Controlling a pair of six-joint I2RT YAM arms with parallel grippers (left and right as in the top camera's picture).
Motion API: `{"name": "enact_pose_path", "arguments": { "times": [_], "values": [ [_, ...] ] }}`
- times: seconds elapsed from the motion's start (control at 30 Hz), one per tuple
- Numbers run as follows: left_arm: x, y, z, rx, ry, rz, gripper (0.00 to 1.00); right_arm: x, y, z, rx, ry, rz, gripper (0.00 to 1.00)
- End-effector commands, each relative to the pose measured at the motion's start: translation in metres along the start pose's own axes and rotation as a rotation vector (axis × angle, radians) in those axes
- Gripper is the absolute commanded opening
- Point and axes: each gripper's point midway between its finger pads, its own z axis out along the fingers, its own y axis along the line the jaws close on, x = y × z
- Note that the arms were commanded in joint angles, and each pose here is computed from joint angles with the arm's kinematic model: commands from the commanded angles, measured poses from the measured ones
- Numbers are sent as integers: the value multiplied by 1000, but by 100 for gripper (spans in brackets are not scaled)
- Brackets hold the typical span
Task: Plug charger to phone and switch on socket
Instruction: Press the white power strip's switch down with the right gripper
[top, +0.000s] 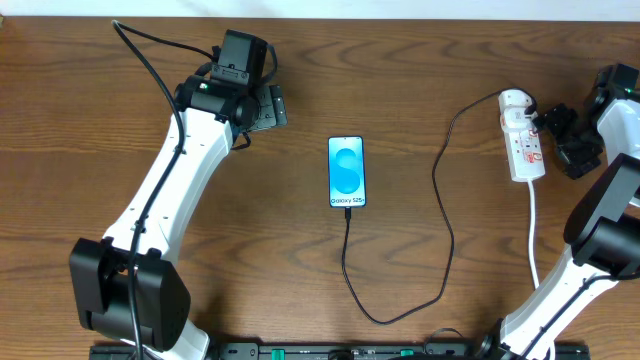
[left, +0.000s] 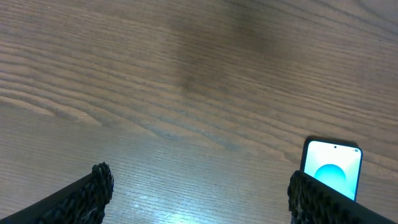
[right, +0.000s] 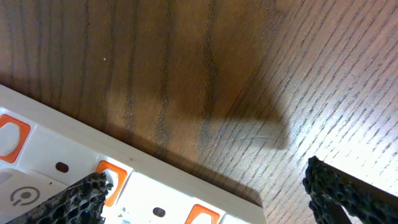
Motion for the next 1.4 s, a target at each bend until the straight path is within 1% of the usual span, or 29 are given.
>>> {"name": "enact_pose_path", "arguments": {
  "times": [0.0, 0.37, 0.63, 0.9, 1.37],
  "values": [
    [-1, 4, 2, -25, -5, -5, 92, -1, -2, 6, 22, -3, 9, 99],
    [-1, 4, 2, -25, -5, -5, 92, 2, -5, 11, 32, 6, 13, 99],
    [-1, 4, 2, -25, -5, -5, 91, 12, -8, 19, 39, 32, 10, 99],
    [-1, 4, 2, -25, -5, -5, 92, 20, 2, 20, -21, 74, 11, 99],
    [-1, 4, 2, -25, -5, -5, 92, 29, 1, 20, -23, 115, 8, 99]
  ]
}}
